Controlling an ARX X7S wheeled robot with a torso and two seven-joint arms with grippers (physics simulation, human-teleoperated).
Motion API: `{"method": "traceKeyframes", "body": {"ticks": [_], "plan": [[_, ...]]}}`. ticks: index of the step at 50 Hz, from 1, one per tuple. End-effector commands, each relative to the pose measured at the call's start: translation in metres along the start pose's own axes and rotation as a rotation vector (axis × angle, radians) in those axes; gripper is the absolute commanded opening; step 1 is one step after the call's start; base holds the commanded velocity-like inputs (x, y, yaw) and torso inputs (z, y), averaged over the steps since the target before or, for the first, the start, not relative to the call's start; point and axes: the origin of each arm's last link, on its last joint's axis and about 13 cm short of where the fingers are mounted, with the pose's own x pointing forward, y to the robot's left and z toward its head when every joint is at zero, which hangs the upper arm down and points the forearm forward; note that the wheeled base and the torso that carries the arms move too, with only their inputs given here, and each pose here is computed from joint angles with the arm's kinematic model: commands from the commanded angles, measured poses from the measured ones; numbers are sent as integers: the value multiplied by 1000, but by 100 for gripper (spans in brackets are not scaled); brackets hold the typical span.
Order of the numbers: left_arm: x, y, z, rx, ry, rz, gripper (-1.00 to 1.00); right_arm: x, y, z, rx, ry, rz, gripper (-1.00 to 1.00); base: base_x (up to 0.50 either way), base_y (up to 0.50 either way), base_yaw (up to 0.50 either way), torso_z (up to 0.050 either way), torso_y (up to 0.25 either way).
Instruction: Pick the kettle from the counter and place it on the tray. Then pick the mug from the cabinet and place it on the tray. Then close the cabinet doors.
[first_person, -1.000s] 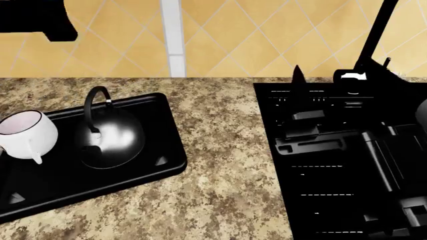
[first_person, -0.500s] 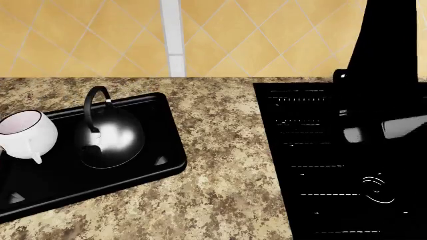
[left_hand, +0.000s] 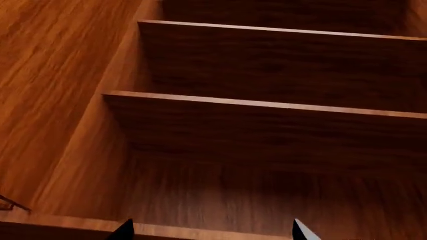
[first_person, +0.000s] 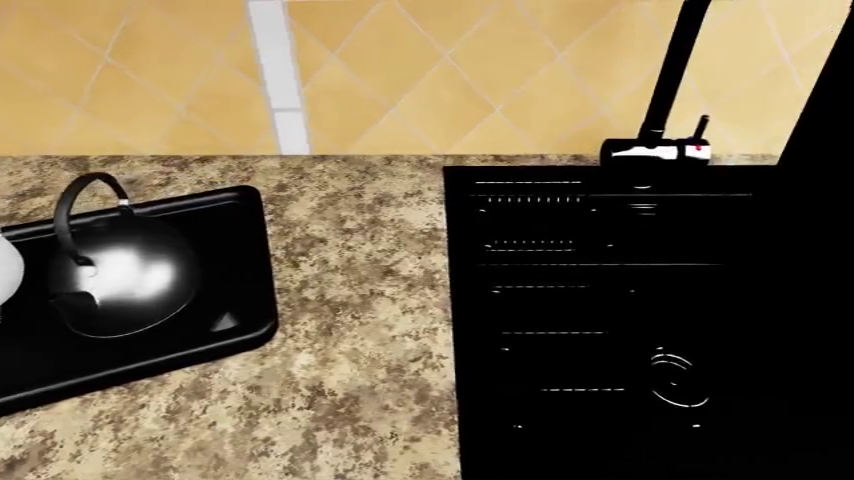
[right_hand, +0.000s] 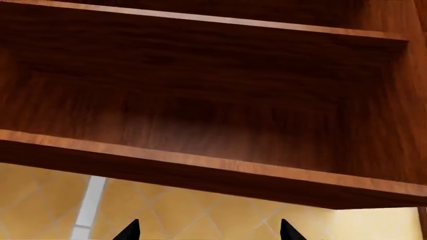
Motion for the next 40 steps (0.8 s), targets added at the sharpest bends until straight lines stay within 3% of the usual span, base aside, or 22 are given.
{"method": "traceKeyframes", "body": {"ticks": [1,40], "plan": [[-2,0,-1,-1,1,3,100,-1,-2,2,-1,-7,-16,100,-2,-500,0,0,0],[-3,-1,-4,-13,21,0,100,-4,-8,5,-2,-15,-44,100,-2,-500,0,0,0]]}}
